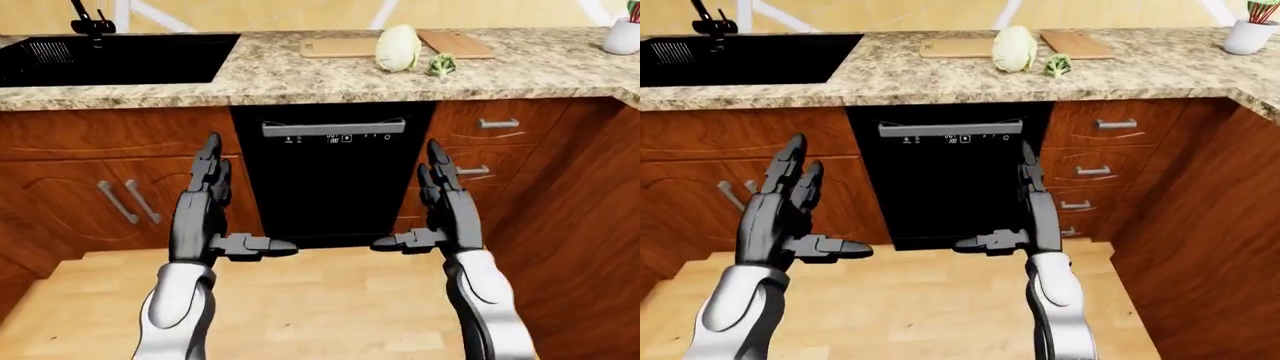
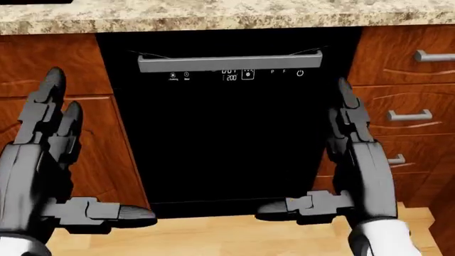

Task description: Place the broccoli and the cabbage on separate cutting boards.

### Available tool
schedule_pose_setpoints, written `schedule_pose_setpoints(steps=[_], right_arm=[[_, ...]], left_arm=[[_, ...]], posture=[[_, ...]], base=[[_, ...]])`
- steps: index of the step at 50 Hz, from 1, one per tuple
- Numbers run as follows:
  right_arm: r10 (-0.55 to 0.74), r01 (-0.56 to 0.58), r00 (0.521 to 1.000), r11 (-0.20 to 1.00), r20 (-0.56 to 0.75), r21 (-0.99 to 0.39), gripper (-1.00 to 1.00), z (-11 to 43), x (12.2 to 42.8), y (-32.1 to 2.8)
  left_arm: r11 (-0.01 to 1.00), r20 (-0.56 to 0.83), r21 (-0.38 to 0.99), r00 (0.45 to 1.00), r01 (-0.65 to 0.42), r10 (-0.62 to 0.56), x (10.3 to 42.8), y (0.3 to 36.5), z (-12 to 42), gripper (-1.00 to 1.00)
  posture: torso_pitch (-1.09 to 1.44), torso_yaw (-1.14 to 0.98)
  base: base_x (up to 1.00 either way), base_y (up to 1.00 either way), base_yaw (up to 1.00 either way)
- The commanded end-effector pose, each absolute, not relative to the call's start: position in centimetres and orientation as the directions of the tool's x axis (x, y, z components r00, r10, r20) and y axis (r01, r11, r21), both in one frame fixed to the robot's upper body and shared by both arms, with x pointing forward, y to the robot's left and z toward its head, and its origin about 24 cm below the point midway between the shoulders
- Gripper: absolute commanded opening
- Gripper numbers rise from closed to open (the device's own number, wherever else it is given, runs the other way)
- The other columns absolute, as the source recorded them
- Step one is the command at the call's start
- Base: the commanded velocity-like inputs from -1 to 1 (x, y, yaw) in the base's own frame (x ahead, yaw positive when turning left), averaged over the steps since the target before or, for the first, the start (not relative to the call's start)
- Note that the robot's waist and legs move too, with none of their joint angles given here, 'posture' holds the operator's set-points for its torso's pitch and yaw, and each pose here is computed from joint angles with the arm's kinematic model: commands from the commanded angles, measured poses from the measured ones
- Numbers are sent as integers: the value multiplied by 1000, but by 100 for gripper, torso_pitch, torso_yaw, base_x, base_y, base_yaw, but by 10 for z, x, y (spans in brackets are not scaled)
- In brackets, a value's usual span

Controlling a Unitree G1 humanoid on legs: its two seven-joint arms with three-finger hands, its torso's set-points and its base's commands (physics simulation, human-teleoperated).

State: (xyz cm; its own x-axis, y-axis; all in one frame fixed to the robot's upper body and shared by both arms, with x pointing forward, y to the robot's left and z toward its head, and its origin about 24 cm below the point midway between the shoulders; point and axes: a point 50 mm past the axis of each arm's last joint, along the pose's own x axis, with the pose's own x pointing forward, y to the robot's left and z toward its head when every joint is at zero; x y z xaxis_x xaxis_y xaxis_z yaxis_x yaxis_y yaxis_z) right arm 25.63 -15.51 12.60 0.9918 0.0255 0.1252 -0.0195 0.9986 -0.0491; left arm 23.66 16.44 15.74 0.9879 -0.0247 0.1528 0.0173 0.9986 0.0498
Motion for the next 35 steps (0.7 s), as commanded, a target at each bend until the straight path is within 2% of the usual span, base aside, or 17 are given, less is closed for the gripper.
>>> schedule_pose_setpoints(steps=[1, 12, 35], right_arm=[[45, -36, 988, 997, 146, -61, 100, 131, 257, -152], [82, -76, 983, 996, 163, -44, 100, 137, 255, -147], [77, -70, 980, 997, 185, -44, 100, 145, 251, -149]], left_arm=[[999, 189, 39, 982, 16, -23, 233, 165, 169, 100], [999, 195, 32, 981, 15, -21, 228, 167, 167, 100], [999, 188, 42, 982, 7, -14, 226, 172, 161, 100]], posture=[[0, 0], [0, 0], [0, 0]], base=[[0, -55, 0], [0, -64, 0], [0, -64, 0]])
